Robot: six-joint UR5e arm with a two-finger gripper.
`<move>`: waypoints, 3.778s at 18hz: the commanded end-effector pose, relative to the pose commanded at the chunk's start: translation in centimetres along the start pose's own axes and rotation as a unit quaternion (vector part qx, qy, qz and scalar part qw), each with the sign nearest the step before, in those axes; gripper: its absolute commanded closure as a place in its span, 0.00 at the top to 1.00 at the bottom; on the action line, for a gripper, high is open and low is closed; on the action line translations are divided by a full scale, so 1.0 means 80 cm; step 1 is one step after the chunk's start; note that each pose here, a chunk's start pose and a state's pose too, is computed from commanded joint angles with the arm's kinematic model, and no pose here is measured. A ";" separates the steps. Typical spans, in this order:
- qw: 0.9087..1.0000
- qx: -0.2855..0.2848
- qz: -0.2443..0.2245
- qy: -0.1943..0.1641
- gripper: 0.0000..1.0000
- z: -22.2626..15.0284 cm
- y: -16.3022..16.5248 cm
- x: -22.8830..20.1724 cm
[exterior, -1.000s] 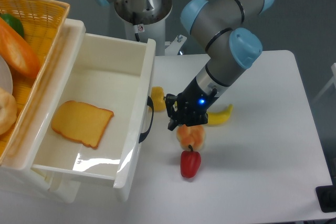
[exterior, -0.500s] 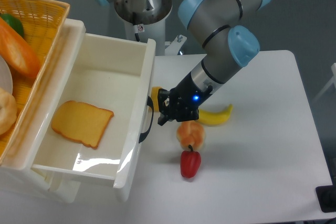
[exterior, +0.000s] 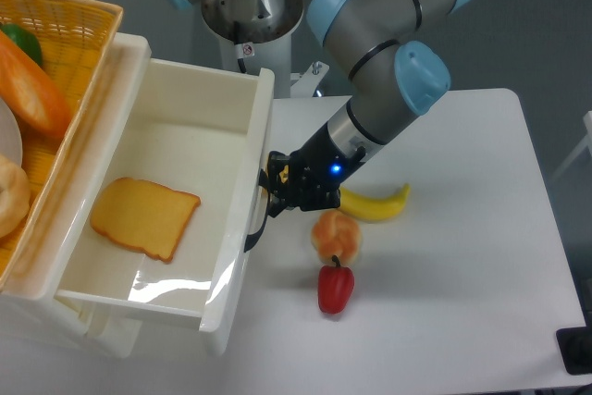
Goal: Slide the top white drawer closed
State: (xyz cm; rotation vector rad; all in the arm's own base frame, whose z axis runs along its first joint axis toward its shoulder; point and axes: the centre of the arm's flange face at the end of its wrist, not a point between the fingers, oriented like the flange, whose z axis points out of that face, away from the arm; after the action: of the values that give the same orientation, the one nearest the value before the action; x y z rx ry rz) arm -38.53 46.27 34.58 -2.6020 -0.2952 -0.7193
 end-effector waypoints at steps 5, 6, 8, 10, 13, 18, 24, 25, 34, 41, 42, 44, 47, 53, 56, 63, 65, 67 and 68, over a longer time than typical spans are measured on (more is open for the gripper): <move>1.000 -0.004 0.008 0.002 0.00 0.003 -0.004 0.019; 1.000 -0.005 0.007 0.003 0.00 0.003 -0.005 0.022; 1.000 -0.008 0.007 0.004 0.00 0.008 -0.009 0.032; 1.000 -0.010 0.009 0.004 0.00 0.011 -0.010 0.035; 1.000 -0.017 0.013 0.007 0.00 0.023 -0.013 0.042; 1.000 -0.025 0.014 0.008 0.00 0.036 -0.021 0.061; 0.999 -0.038 0.014 0.014 0.00 0.059 -0.029 0.093; 0.999 -0.041 0.014 0.013 0.00 0.063 -0.032 0.102; 0.996 -0.082 0.019 0.005 0.00 0.104 -0.037 0.152; 0.995 -0.096 0.026 -0.002 0.00 0.115 -0.037 0.157; 0.995 -0.095 0.027 -0.003 0.00 0.115 -0.037 0.157; 0.995 -0.090 0.030 -0.007 0.00 0.112 -0.039 0.159; 0.995 -0.090 0.038 -0.012 0.00 0.111 -0.044 0.162; 0.986 -0.122 0.064 -0.097 0.58 0.079 -0.057 0.104; 0.979 -0.105 0.070 -0.163 1.00 0.052 -0.062 0.060; 0.953 -0.117 0.080 -0.270 1.00 -0.028 -0.031 -0.090; 0.950 -0.121 0.090 -0.272 1.00 -0.051 -0.009 -0.145; 0.944 -0.115 0.106 -0.289 1.00 -0.071 0.006 -0.183; 0.943 -0.116 0.112 -0.293 1.00 -0.080 0.015 -0.200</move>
State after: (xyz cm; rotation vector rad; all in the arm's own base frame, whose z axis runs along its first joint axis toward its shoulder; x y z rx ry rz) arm -54.46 40.85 30.66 -2.9603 -0.0793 0.1231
